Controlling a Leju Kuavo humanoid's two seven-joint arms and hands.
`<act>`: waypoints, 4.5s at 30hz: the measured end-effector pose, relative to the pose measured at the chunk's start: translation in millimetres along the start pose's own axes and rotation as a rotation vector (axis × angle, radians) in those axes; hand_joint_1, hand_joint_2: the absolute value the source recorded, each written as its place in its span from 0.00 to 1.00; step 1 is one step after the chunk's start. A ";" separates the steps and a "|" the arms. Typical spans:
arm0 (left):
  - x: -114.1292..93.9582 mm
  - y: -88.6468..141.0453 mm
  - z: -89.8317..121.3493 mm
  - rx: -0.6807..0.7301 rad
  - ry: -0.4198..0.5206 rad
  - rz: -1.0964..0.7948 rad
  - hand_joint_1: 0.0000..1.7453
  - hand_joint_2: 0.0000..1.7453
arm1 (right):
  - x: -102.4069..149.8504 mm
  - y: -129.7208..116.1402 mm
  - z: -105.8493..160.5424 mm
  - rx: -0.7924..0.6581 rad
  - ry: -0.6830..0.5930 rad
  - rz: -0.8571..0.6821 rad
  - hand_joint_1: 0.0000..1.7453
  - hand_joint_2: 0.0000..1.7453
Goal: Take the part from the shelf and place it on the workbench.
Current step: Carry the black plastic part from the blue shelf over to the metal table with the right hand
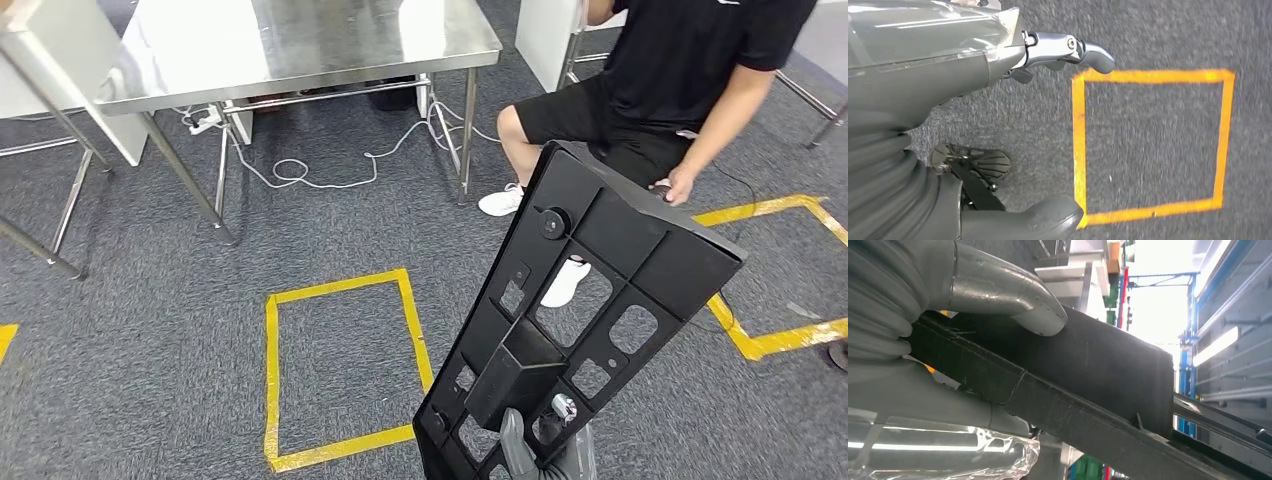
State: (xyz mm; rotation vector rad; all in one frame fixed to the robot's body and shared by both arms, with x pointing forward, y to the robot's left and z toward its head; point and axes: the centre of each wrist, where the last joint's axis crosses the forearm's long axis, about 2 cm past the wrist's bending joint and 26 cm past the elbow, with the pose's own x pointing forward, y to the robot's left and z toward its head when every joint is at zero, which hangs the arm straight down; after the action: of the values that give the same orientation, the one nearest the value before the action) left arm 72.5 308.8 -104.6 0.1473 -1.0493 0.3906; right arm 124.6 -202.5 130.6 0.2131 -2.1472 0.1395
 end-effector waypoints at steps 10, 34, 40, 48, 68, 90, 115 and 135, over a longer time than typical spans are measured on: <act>-1.6 -3.7 1.1 0.033 0.012 -0.004 0.00 1.00 | -5.2 -4.7 13.1 -0.040 -0.004 -0.002 1.00 1.00; -0.5 0.8 -0.4 0.052 0.014 -0.013 0.00 1.00 | -13.9 -14.0 18.1 -0.047 0.021 0.031 1.00 1.00; 0.3 0.7 -1.3 0.043 0.011 -0.032 0.00 1.00 | -13.4 -15.3 14.7 -0.046 0.003 0.046 1.00 1.00; -0.7 -1.9 -0.2 0.026 0.014 -0.032 0.00 1.00 | -13.1 -17.8 16.7 -0.045 0.005 0.069 1.00 1.00; 3.9 -3.7 -5.6 0.009 -0.002 -0.027 0.00 1.00 | -8.3 -10.5 3.8 -0.052 -0.024 0.073 1.00 1.00; -0.6 -2.4 0.0 0.039 0.010 -0.028 0.00 1.00 | -6.8 -7.4 6.2 -0.047 -0.020 0.087 1.00 1.00; 5.6 -3.2 -7.3 0.026 -0.011 -0.038 0.00 1.00 | -2.5 -22.3 -5.3 -0.149 -0.082 0.222 1.00 1.00; -1.6 2.7 2.2 0.075 0.005 -0.007 0.00 1.00 | 11.9 -53.1 -2.6 -0.222 -0.168 0.338 1.00 1.00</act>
State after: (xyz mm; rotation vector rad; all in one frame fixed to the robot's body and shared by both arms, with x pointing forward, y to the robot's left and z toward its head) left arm 69.0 310.2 -105.2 0.2164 -1.0295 0.4241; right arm 131.2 -255.1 142.9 -0.2778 -2.3311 0.0776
